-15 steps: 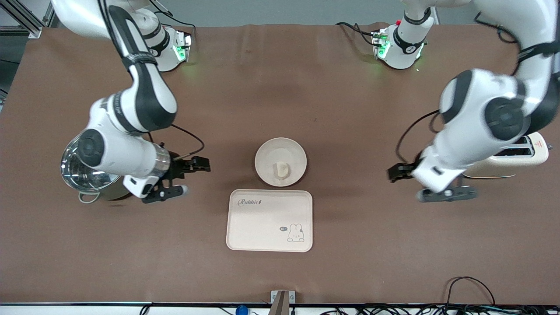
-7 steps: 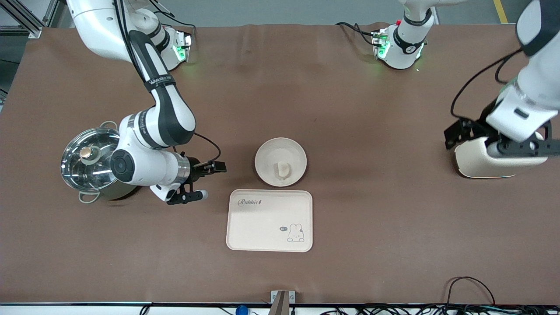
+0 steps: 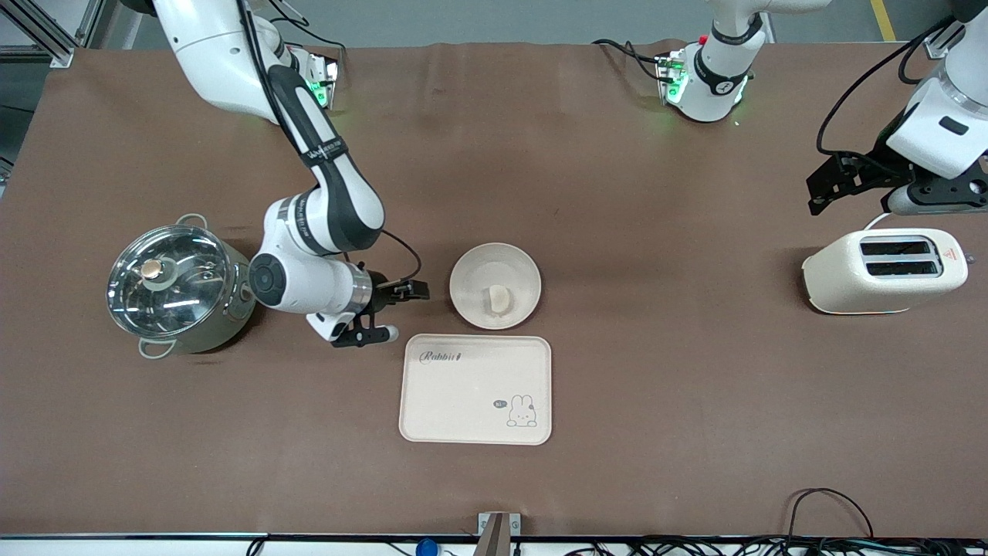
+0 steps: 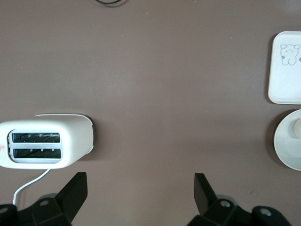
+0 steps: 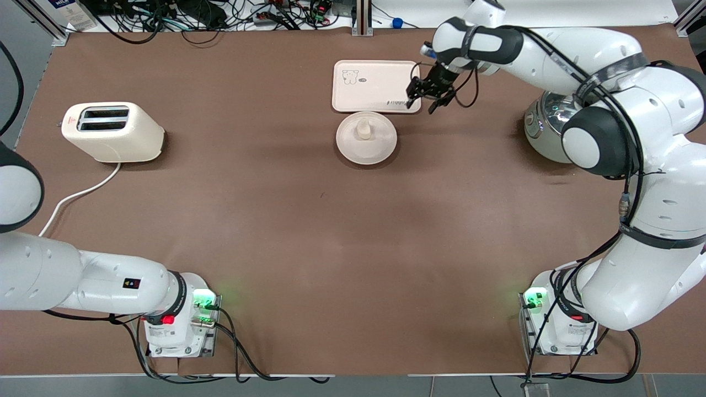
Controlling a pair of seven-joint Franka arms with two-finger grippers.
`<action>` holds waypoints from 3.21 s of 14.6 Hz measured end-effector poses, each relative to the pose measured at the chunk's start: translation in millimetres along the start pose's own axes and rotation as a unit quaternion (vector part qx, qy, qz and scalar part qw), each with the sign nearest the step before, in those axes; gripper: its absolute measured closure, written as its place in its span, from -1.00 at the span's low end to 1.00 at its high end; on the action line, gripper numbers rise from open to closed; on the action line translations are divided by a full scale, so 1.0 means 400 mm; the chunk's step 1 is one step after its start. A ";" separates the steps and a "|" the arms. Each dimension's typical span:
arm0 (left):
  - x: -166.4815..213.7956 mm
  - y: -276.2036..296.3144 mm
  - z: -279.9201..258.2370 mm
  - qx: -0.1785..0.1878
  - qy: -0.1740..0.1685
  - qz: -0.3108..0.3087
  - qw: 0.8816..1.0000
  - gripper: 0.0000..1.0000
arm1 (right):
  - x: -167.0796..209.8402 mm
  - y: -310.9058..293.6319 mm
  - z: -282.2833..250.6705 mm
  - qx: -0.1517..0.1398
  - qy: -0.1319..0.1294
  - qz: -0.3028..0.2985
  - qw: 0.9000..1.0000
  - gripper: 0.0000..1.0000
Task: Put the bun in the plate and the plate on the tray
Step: 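Grasp the plate rim with the right gripper, then lift the plate with the bun and carry it over the tray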
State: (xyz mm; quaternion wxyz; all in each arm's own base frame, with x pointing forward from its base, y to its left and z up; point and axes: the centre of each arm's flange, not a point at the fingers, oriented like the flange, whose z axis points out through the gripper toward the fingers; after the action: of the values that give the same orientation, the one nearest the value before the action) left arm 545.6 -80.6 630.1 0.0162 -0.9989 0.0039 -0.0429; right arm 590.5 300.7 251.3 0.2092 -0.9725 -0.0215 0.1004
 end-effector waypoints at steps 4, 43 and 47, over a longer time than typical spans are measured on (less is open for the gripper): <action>0.025 0.033 -0.011 -0.002 0.006 0.010 1.000 -1.00 | -0.016 -0.037 0.108 -0.007 0.009 -0.005 1.000 -0.63; 0.055 -0.004 0.007 -0.025 -0.012 0.024 0.999 -1.00 | -0.024 -0.069 0.037 0.023 -0.025 0.015 0.999 0.91; 0.055 -0.001 0.005 -0.025 -0.011 0.025 0.999 -1.00 | 0.026 -0.009 -0.149 0.056 -0.023 0.031 0.998 0.91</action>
State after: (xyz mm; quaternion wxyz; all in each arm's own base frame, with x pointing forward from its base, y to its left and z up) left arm 567.6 -80.6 629.9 -0.0077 -0.9990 0.0302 -0.0311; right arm 612.8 280.8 303.9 0.2595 -0.9568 0.0092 0.1306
